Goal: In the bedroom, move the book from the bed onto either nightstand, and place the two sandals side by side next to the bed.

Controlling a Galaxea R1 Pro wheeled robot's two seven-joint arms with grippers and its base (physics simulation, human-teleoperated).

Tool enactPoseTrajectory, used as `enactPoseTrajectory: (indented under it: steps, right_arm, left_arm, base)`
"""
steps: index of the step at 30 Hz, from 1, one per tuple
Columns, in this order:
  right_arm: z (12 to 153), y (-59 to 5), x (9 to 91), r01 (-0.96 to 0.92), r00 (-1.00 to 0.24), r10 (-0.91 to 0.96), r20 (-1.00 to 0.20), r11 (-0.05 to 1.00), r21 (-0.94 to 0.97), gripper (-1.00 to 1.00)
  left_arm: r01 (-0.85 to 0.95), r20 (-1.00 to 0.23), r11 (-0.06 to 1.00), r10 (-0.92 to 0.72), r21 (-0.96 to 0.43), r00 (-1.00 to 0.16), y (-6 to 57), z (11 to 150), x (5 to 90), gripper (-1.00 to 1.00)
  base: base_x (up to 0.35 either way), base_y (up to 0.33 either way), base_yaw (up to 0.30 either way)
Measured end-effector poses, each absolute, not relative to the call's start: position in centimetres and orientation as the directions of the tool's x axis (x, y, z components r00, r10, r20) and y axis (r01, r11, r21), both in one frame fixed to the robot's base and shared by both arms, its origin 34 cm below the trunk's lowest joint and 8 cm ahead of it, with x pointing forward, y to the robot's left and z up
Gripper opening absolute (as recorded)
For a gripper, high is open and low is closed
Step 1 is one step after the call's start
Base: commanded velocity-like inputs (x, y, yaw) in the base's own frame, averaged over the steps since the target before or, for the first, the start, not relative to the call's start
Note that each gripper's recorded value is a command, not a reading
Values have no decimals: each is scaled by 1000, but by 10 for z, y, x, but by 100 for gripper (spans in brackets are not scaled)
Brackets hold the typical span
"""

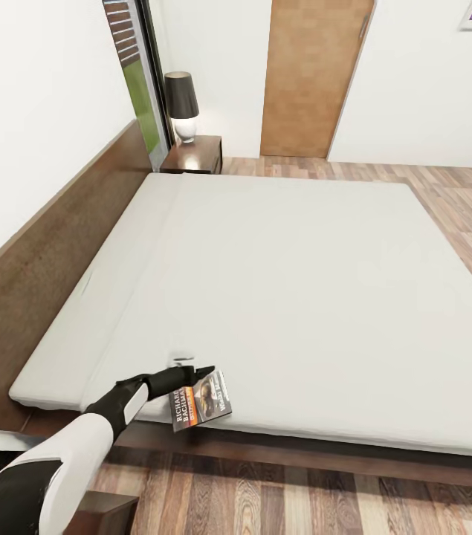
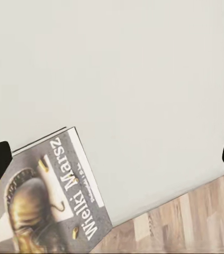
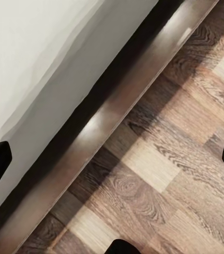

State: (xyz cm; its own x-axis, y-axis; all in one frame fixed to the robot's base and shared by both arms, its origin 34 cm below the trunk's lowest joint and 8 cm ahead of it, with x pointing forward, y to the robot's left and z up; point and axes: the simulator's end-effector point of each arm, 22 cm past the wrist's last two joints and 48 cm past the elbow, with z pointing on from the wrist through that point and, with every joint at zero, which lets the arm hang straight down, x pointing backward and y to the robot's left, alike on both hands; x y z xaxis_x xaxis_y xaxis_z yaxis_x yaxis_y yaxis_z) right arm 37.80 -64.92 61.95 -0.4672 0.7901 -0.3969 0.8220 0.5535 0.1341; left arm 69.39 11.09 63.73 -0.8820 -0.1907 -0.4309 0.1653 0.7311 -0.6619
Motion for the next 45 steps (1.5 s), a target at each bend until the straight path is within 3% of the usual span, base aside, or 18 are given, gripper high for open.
enactPoseTrajectory:
  steps: [45]
  right_arm:
    - [630,-648,377,819,-470,789,-396,557,137,100]
  left_arm:
    - [170,-407,698,-187,-695,-894,102,653,686,100]
  base:
    - [0,0,0]
